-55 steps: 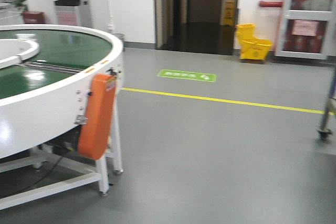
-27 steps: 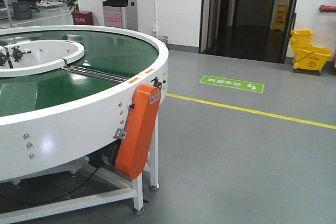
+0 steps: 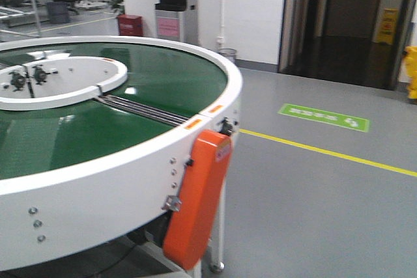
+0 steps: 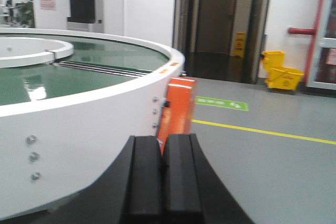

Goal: Grab orange capacitor from left shelf to right conveyor
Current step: 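Drive the base to the round green conveyor holding the cylinder, then extend the right gripper with the cylinder over the green belt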

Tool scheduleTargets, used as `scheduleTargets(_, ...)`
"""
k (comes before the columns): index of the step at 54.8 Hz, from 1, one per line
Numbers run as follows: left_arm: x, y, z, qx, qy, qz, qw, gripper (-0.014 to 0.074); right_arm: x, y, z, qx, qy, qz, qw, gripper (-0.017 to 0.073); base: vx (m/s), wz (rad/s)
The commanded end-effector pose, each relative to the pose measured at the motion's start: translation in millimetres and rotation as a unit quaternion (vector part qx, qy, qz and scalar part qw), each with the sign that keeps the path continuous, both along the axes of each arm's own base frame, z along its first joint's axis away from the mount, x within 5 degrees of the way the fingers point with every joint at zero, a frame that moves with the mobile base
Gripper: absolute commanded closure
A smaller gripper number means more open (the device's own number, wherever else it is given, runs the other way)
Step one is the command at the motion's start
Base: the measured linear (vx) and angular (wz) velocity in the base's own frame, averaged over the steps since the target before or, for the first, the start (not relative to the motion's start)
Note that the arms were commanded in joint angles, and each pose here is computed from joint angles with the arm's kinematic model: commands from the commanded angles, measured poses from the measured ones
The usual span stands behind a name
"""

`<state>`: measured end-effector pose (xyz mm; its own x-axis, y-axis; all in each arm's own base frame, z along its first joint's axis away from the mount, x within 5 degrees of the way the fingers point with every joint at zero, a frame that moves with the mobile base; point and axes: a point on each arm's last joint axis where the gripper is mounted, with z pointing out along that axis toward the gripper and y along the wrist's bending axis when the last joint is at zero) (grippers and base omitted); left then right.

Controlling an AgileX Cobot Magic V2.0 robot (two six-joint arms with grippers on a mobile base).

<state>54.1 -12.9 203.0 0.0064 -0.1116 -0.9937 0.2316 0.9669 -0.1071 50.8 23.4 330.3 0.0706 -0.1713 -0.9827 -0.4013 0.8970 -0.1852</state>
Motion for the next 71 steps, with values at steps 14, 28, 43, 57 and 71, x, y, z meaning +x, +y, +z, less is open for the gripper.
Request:
scheduleTargets(14,-2.7,0.6,17.6,-0.018,-0.055,-0.002,0.998,0.06,-1.5,-1.3,17.0,0.017,-0.052,-0.004,0.998,0.0567,0.49,0.54)
scheduleTargets(28,-2.7,0.6,17.6,-0.018,-0.055,-0.002,0.998,0.06,-1.5,-1.3,17.0,0.017,-0.052,-0.004,0.998,0.0567,0.49,0.57)
scheduleTargets(43,-2.7,0.6,17.6,-0.018,-0.055,-0.002,0.998,0.06,-1.5,-1.3,17.0,0.017,-0.052,-0.004,0.998,0.0567,0.44,0.38)
scheduleTargets(57,-2.7,0.6,17.6,-0.018,-0.055,-0.002,0.998,0.06,-1.5,-1.3,17.0,0.017,-0.052,-0.004,0.998,0.0567,0.38,0.14)
scheduleTargets(71,-2.7,0.6,17.6,-0.018,-0.055,-0.002,0.998,0.06,-1.5,-1.3,17.0,0.017,-0.052,-0.004,0.998,0.0567,0.31,0.01)
